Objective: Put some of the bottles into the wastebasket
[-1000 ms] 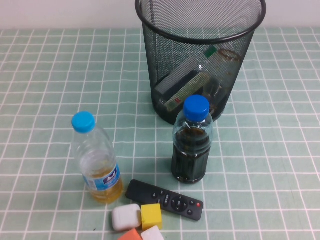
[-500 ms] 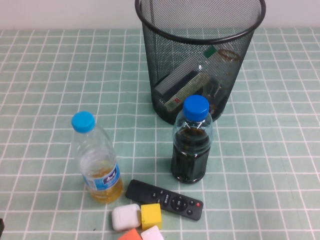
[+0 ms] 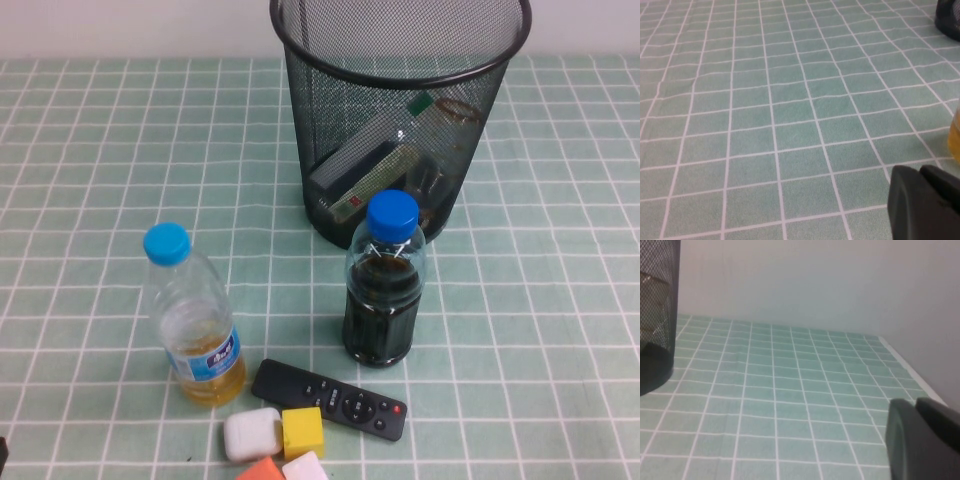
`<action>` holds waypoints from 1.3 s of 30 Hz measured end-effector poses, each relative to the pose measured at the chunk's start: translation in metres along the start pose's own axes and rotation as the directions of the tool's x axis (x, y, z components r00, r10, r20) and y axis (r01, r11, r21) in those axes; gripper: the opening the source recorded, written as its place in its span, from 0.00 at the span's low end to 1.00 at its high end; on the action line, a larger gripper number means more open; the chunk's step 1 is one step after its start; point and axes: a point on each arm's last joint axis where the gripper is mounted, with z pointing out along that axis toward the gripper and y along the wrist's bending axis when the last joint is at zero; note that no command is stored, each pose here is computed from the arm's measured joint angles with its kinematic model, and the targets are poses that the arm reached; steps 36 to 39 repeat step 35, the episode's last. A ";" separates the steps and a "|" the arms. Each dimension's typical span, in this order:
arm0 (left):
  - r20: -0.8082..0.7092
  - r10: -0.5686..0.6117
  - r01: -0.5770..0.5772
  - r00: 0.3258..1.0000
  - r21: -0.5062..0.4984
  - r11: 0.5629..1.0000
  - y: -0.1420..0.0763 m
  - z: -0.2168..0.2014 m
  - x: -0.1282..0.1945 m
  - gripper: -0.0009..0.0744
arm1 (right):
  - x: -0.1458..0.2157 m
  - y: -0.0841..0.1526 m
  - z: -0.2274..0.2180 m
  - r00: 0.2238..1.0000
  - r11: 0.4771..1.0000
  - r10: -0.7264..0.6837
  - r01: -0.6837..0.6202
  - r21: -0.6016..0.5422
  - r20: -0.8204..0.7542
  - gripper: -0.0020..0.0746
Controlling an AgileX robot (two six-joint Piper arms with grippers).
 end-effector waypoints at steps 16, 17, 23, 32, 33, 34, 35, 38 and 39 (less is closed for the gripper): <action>0.000 0.000 0.000 1.000 0.000 1.000 0.000 0.000 0.000 0.01 | 0.013 0.003 0.001 0.988 0.999 0.021 -0.026 -0.031 -0.155 0.02; 0.000 0.000 0.000 1.000 0.000 1.000 0.000 0.000 0.000 0.01 | 0.017 0.003 0.001 0.981 0.999 0.023 -0.030 -0.033 -0.191 0.02; 0.000 0.000 0.000 1.000 0.000 1.000 0.000 0.000 0.000 0.01 | 0.033 0.003 -0.004 0.930 0.999 0.005 -0.020 -0.036 -0.368 0.02; 0.000 0.000 0.000 1.000 0.000 1.000 0.000 0.000 0.000 0.01 | 0.033 0.003 -0.004 0.927 0.999 0.008 -0.021 -0.031 -0.375 0.02; 0.000 0.000 0.000 1.000 0.000 1.000 0.000 0.000 0.000 0.01 | 0.033 0.003 -0.004 0.927 0.999 0.007 -0.020 -0.031 -0.376 0.02; 0.000 0.000 0.000 1.000 0.000 1.000 0.000 0.000 0.000 0.01 | 0.033 0.003 -0.004 0.927 0.999 0.007 -0.020 -0.031 -0.376 0.02; 0.000 0.000 0.000 1.000 0.000 1.000 0.000 0.000 0.000 0.01 | 0.033 0.003 -0.004 0.927 0.999 0.007 -0.020 -0.031 -0.376 0.02; 0.000 0.000 0.000 1.000 0.000 1.000 0.000 0.000 0.000 0.01 | 0.033 0.003 -0.004 0.927 0.999 0.007 -0.020 -0.031 -0.376 0.02; 0.000 0.000 0.000 1.000 0.000 1.000 0.000 0.000 0.000 0.01 | 0.033 0.003 -0.004 0.927 0.999 0.007 -0.020 -0.031 -0.376 0.02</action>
